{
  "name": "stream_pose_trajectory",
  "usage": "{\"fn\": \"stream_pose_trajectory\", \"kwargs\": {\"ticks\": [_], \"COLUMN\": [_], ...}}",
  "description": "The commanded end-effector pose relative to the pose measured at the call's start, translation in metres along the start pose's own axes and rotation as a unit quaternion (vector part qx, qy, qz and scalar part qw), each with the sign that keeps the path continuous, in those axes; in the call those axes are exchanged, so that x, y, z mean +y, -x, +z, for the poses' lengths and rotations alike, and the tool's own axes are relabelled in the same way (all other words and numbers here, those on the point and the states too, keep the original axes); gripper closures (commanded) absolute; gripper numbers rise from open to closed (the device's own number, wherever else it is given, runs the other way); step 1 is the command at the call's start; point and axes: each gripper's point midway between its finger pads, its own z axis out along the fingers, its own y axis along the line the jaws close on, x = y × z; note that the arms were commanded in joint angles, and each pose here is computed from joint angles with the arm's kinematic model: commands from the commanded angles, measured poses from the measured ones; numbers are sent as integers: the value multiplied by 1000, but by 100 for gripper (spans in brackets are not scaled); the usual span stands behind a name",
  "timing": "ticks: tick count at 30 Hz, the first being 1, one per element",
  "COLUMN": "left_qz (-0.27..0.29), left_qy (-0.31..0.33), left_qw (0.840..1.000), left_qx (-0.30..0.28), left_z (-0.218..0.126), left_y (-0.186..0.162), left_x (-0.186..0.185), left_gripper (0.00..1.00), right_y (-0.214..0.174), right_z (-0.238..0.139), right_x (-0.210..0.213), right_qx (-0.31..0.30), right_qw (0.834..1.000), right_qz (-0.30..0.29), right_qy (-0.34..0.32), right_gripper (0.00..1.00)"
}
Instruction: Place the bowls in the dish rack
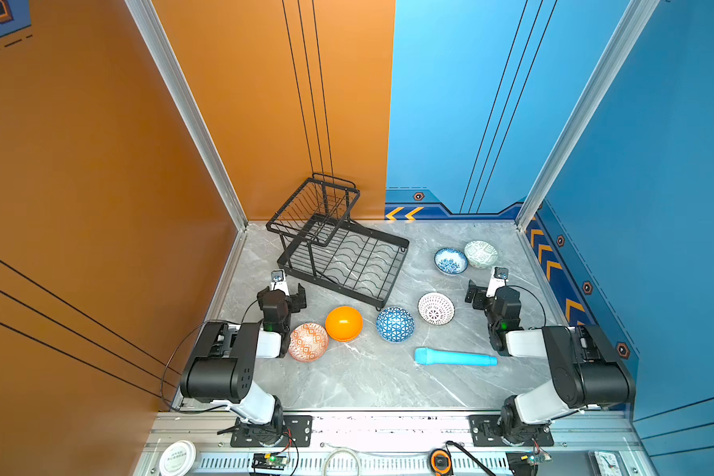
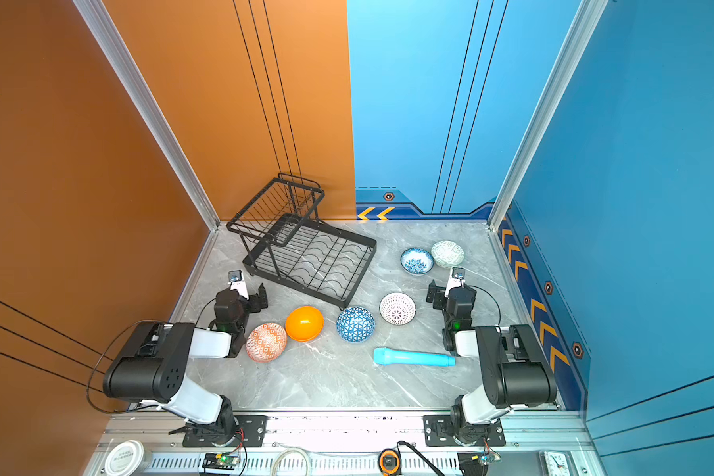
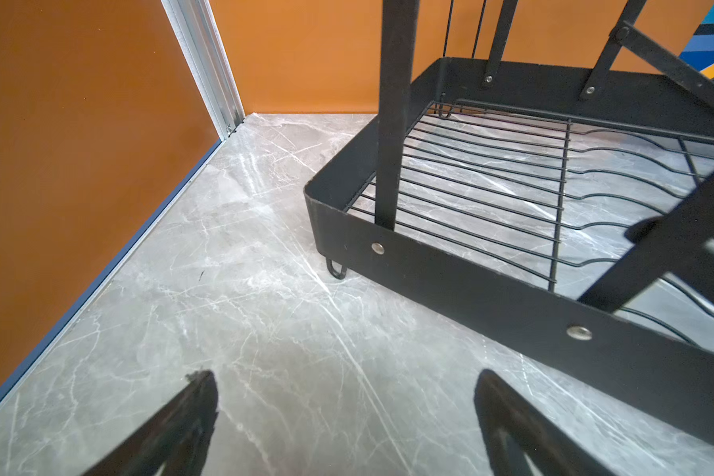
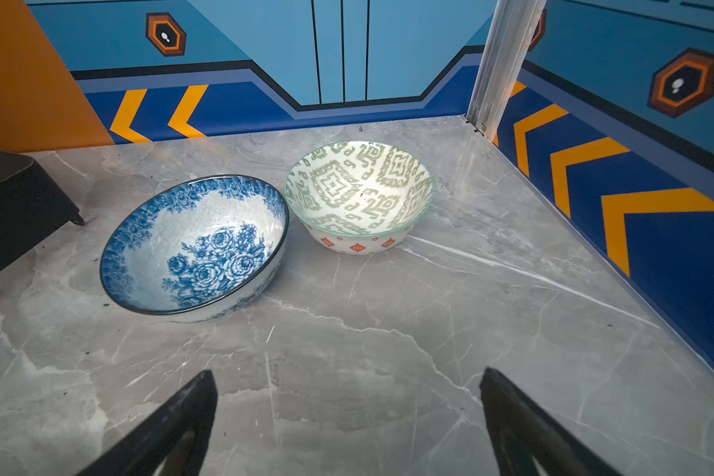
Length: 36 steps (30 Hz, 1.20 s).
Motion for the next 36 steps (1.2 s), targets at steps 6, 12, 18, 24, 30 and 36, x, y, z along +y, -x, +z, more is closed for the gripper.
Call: {"fn": "stream_pose_trajectory", "kwargs": {"ticks": [6,12,18,24,30,36], "left_qz": [12,16,14,16,6,6], "left_qy": [-22,-44,-45,-45,-48,-1], "left_qw": [1000,999,999,999,999,1000], "left_qx": [-1,3,3,3,4,-3], "left_z": [3,3,3,3,3,1], "left_y": [5,4,4,4,4,6], "left_x": [-10,-16,-16,-16,-14,-4], "left_gripper": [2,2,2,2,2,2], "right_y": [-1,-1,-1,-1,-1,-1], "right_z": [2,2,2,2,2,2], "right_x": [0,0,1,1,1,1], "right_qx": [3,3,3,2,3,2], "right_qw": [1000,1000,1000,1000,1000,1000], "right_qz": [-7,-6,-6,-9,-9,-10], "right_qy": [2,4,4,0,0,-1], "right_gripper": [0,0,0,0,0,0]}}
